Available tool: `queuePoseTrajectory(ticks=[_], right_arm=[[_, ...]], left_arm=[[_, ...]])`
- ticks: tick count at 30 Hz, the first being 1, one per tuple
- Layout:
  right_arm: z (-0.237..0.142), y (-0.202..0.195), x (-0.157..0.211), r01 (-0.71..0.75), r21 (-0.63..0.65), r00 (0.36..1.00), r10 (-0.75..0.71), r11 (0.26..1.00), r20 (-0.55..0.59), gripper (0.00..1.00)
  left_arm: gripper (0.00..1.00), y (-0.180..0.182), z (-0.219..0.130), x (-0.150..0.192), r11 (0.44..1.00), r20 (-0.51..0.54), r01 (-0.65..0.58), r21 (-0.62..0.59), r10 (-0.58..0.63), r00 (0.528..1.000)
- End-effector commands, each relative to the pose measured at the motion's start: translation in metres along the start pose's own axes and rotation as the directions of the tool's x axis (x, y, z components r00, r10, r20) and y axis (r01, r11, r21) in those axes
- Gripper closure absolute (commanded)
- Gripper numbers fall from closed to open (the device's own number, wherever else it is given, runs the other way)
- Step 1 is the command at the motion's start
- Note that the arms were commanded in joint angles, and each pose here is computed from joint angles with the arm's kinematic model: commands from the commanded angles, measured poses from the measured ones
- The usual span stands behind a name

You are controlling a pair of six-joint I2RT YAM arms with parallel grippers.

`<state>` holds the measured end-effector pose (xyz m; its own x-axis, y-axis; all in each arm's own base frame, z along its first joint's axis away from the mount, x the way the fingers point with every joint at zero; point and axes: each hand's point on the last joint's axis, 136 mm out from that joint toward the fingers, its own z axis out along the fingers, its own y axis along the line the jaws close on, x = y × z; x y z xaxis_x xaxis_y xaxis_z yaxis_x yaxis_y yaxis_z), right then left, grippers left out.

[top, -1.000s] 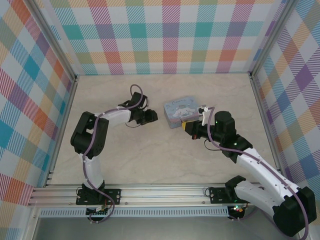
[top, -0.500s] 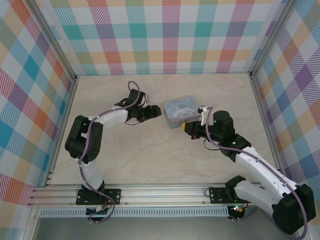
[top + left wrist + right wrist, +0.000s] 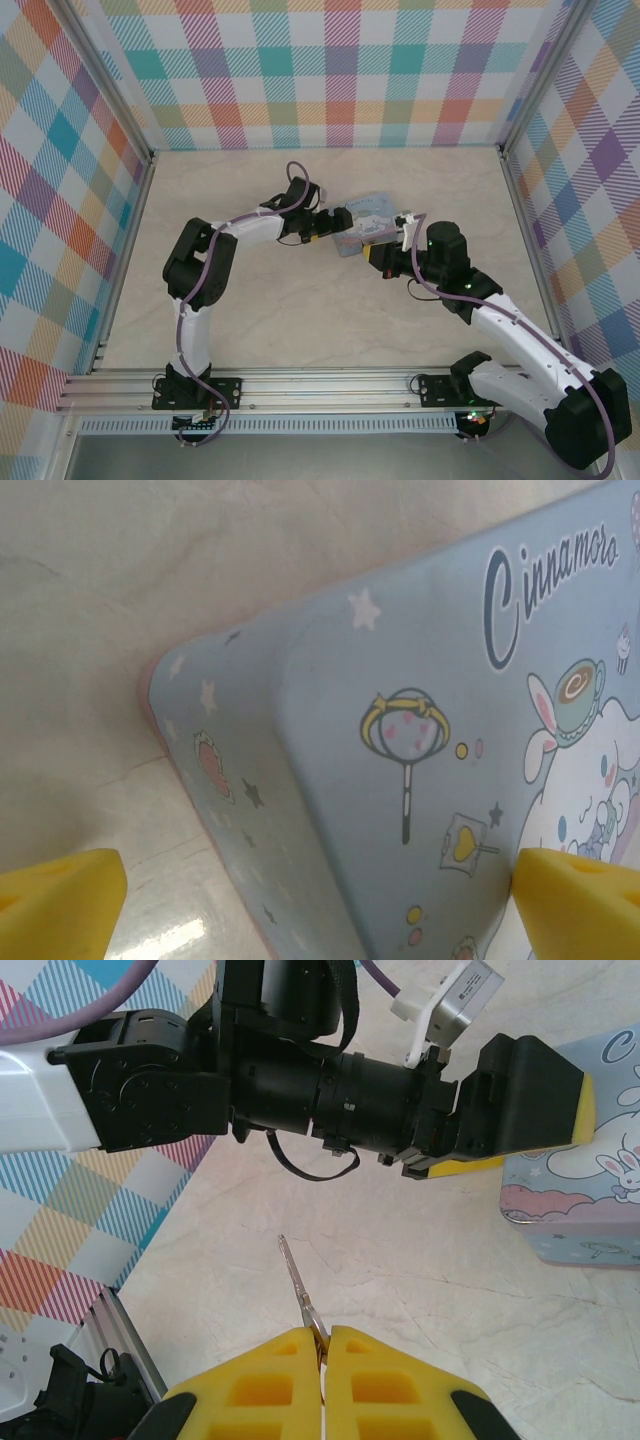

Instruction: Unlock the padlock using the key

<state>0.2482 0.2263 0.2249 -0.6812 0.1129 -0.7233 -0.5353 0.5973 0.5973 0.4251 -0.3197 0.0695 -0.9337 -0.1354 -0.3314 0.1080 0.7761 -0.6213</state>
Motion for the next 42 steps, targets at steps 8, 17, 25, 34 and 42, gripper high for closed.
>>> queuePoseTrajectory(ticks=[8,17,25,34,42], right_arm=[[-0.004,0.003,-0.008,0.028,0.006,0.999,-0.028,1.000,0.032,0.93],[-0.001,0.000,-0.008,0.023,0.013,0.999,-0.024,1.000,0.026,0.92],[0.005,-0.033,-0.031,-0.085,0.048,0.995,0.083,0.995,0.049,0.93],[0.021,-0.108,-0.075,-0.229,-0.032,0.962,0.231,0.973,0.148,0.93],[0.055,-0.161,-0.102,-0.273,-0.114,0.936,0.291,0.955,0.196,0.93]], left_arm=[[0.11,0.058,-0.020,0.029,0.984,-0.046,0.004,-0.176,-0.012,0.999],[0.13,0.093,-0.040,0.038,0.976,-0.056,0.029,-0.214,-0.042,0.998],[0.12,0.078,-0.054,0.013,0.980,-0.005,-0.002,-0.199,0.001,1.000],[0.12,0.073,-0.059,0.012,0.985,-0.020,-0.001,-0.173,-0.002,1.000],[0.10,0.046,-0.065,-0.001,0.996,-0.005,-0.013,-0.084,0.013,1.000]])
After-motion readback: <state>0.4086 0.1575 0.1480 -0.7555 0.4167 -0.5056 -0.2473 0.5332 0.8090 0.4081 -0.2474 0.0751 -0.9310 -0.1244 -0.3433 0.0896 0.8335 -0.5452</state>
